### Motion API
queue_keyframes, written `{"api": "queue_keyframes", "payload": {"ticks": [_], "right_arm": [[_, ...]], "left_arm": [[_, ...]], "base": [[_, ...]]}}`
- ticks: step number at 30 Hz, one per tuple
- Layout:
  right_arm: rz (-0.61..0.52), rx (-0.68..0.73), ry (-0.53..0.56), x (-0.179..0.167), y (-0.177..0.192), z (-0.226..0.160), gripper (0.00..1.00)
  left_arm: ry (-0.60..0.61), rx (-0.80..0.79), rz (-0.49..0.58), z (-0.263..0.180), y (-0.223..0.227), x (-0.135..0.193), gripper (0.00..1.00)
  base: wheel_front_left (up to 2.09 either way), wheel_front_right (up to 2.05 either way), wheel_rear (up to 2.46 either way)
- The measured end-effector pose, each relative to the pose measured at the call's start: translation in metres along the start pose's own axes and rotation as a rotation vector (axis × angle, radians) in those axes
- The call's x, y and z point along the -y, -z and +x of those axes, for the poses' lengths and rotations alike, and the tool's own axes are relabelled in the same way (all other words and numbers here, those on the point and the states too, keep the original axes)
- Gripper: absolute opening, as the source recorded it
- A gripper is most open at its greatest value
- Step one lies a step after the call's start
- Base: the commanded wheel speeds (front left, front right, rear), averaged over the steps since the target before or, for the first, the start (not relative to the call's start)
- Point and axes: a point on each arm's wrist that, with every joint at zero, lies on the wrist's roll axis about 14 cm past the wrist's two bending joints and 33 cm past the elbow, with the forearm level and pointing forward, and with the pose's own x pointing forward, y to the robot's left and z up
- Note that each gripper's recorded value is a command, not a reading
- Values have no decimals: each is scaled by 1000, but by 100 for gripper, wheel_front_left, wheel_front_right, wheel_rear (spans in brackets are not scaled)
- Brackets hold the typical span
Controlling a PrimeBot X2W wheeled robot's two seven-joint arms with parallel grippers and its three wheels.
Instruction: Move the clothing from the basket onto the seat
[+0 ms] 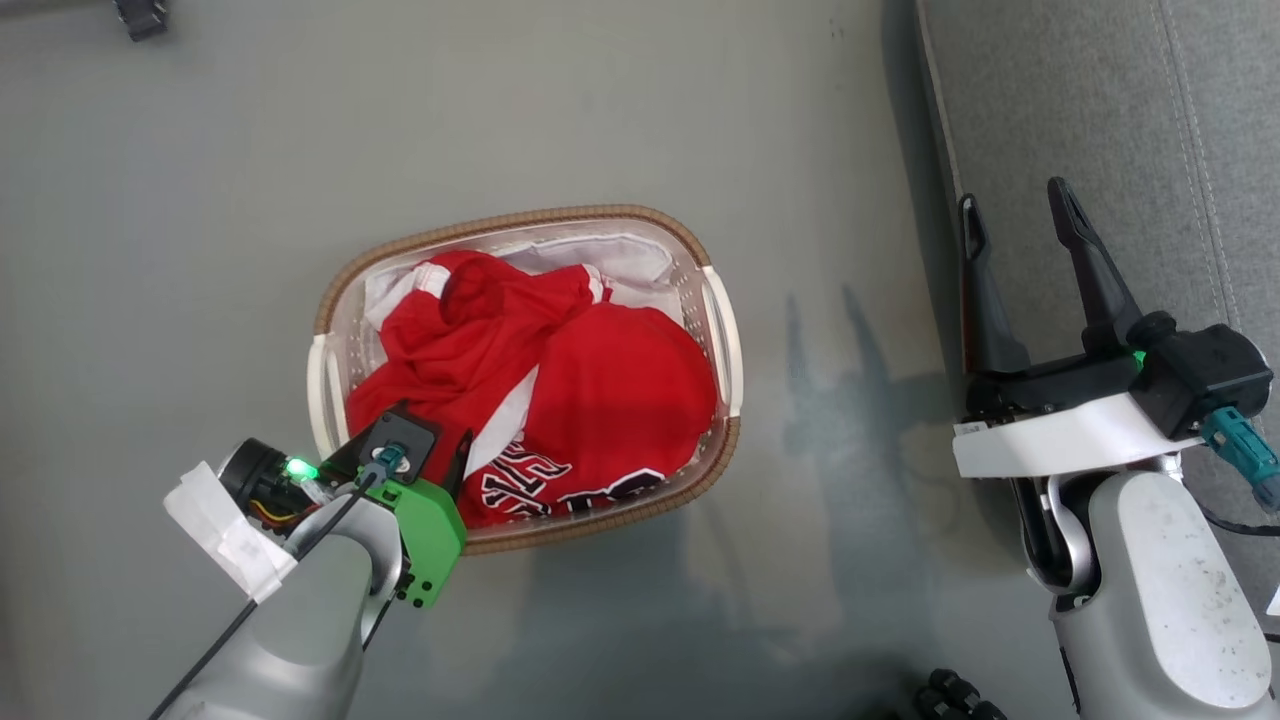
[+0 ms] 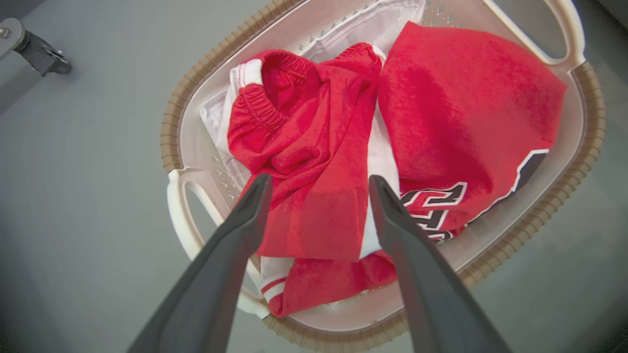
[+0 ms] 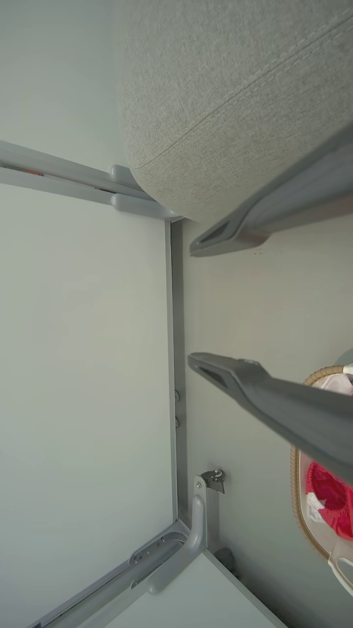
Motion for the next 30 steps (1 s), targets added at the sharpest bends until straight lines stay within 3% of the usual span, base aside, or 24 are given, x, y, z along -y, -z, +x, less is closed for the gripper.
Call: {"api": "queue_keyframes", "payload": {"ticks": [12, 21, 24, 27, 30], "right_arm": [[5, -84, 67, 28, 36, -2, 100], [2, -105, 82, 34, 44, -2, 100], [5, -107, 77, 32, 45, -2, 100], [7, -108, 74, 31, 45, -1, 100], [10, -108, 72, 31, 45, -1, 100]], "left_arm": [[116, -168, 20, 40, 50, 18, 100], [32, -245, 86, 52, 63, -2, 98], [10, -272, 110, 51, 66, -6, 87], [9, -274, 113, 52, 65, -4, 57], [9, -277, 115, 53, 64, -3, 36]], "base": [[0, 0, 0], [0, 0, 0], [0, 0, 0], [0, 0, 0], [0, 0, 0]]}}
